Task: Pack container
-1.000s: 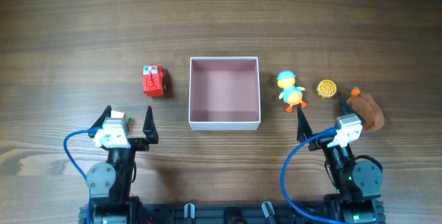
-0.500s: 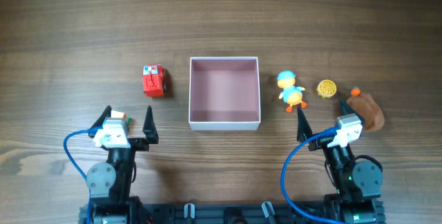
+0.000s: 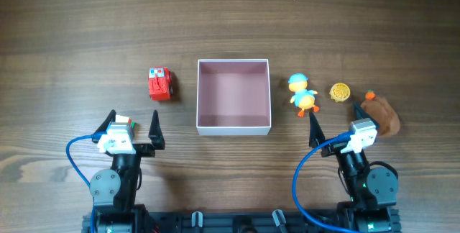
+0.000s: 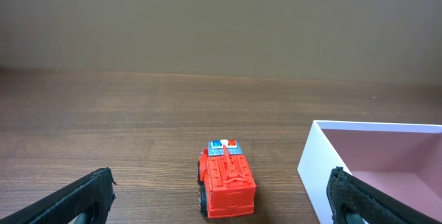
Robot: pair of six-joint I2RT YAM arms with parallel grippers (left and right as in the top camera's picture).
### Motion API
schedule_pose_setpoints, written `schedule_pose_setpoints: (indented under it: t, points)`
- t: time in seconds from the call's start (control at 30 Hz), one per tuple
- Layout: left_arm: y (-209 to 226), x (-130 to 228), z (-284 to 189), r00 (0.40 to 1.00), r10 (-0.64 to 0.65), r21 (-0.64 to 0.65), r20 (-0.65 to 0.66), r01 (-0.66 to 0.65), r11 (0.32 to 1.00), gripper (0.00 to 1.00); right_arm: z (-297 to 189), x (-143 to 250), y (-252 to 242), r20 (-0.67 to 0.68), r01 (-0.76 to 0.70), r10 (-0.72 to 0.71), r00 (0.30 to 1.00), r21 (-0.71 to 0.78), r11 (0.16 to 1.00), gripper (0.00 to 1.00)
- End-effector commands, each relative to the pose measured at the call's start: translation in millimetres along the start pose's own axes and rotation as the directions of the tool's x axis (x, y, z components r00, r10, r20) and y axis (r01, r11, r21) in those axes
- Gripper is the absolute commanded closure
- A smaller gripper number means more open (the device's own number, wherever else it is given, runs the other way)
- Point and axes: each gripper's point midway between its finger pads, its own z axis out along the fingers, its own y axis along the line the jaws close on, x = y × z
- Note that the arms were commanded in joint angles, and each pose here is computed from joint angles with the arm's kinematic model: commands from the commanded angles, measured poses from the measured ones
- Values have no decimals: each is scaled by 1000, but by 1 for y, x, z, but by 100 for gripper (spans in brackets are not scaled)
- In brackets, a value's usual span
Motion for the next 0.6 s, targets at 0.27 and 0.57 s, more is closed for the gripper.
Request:
schedule_pose_setpoints:
  t: [0.27, 0.57]
  points:
    - [-1, -10, -2, 971, -240, 5, 12, 239, 971, 0, 0, -8, 5, -9, -232, 232, 973, -25, 972, 0]
    - [-5, -84, 10, 925, -333, -76, -184, 324, 943, 0, 21, -66, 8, -266, -192, 179, 947, -24, 981, 0]
